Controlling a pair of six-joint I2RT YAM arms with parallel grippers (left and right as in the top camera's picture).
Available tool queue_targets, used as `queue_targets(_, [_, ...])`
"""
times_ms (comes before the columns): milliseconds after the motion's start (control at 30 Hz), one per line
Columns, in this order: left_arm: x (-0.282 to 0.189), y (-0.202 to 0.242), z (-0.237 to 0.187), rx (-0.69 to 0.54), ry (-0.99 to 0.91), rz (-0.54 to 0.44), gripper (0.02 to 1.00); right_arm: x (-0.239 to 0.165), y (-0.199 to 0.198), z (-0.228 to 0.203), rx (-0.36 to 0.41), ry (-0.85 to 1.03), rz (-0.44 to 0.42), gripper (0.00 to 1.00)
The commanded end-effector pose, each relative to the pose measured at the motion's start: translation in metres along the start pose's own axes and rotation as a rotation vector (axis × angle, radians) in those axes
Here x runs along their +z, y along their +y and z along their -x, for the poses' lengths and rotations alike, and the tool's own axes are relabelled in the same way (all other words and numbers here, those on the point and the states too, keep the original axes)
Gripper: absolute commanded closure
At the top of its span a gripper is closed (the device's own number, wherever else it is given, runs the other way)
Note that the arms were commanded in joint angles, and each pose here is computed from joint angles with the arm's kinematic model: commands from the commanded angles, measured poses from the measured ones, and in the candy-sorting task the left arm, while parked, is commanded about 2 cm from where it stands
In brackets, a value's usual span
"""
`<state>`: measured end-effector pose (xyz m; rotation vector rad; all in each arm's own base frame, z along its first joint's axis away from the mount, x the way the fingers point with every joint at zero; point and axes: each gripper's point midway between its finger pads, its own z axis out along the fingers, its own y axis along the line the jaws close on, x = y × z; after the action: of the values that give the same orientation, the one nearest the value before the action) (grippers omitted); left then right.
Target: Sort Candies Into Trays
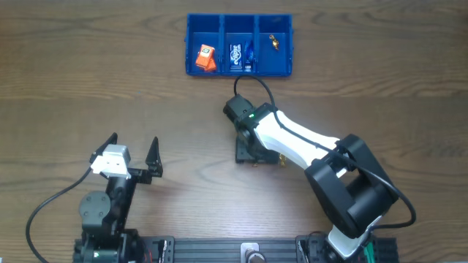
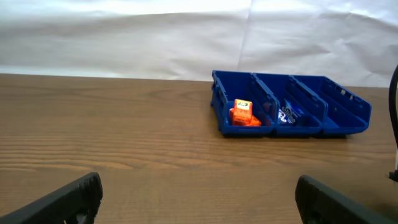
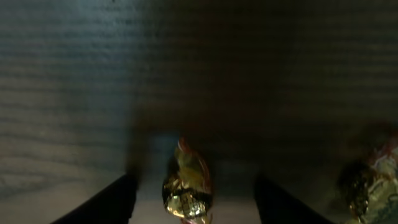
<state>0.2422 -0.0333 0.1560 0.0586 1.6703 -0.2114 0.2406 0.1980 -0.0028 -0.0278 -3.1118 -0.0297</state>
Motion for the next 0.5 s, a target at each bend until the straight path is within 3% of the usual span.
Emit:
queue_targets(33, [0.0010,-0.0005,-0.0163,-0.003,0.047,-0.010,0.020,0.0032,-0.0018,0.0024,0.016,-0.016,-0.018,0.432])
queue_targets(500, [0.0010,-0.0005,-0.0163,-0.003,0.047,-0.010,0.023,0.0109,-0.0033,0.0054,0.031,-0.020,-0.035,0.761])
